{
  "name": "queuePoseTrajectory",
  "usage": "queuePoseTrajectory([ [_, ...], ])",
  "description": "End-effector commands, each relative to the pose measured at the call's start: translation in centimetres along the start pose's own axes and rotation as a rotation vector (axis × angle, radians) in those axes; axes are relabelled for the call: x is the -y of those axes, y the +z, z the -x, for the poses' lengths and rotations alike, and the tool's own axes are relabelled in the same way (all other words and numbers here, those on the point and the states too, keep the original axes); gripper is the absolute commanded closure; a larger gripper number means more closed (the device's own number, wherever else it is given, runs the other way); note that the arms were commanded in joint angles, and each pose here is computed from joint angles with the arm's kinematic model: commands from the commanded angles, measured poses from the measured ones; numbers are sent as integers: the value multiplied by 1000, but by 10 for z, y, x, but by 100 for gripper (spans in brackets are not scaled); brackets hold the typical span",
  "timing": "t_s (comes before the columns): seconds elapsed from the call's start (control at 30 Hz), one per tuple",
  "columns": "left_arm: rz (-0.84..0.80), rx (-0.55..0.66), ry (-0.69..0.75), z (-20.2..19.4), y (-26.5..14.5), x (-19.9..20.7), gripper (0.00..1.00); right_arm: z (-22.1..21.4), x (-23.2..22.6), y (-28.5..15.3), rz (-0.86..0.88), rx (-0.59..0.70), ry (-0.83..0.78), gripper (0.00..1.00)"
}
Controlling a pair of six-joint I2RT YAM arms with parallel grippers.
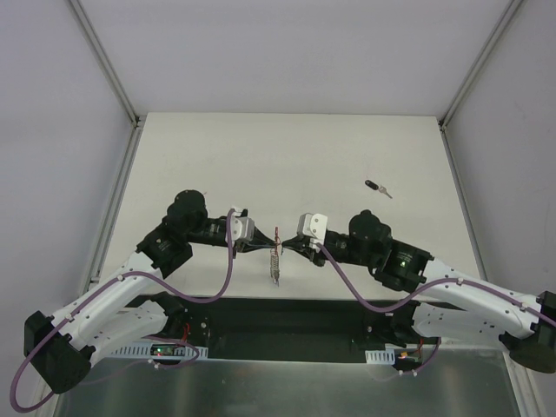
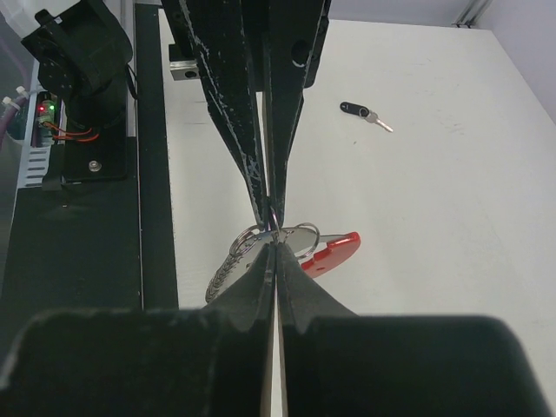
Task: Put the keys on the keyring
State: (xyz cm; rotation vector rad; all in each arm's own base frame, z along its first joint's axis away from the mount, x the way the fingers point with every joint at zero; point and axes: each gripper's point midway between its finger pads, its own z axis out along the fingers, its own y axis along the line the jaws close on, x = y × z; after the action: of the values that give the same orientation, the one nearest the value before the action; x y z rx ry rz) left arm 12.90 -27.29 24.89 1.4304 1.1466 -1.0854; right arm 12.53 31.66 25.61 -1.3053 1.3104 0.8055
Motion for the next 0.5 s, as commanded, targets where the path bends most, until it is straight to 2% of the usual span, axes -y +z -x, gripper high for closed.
queuePoseTrajectory([
  [0.0, -72, 96, 100, 28, 2, 11, 100, 36, -1, 4, 48, 106, 15, 99],
  [0.47, -123, 109, 93, 30, 2, 19, 100, 35, 2, 7, 117, 135, 73, 99],
])
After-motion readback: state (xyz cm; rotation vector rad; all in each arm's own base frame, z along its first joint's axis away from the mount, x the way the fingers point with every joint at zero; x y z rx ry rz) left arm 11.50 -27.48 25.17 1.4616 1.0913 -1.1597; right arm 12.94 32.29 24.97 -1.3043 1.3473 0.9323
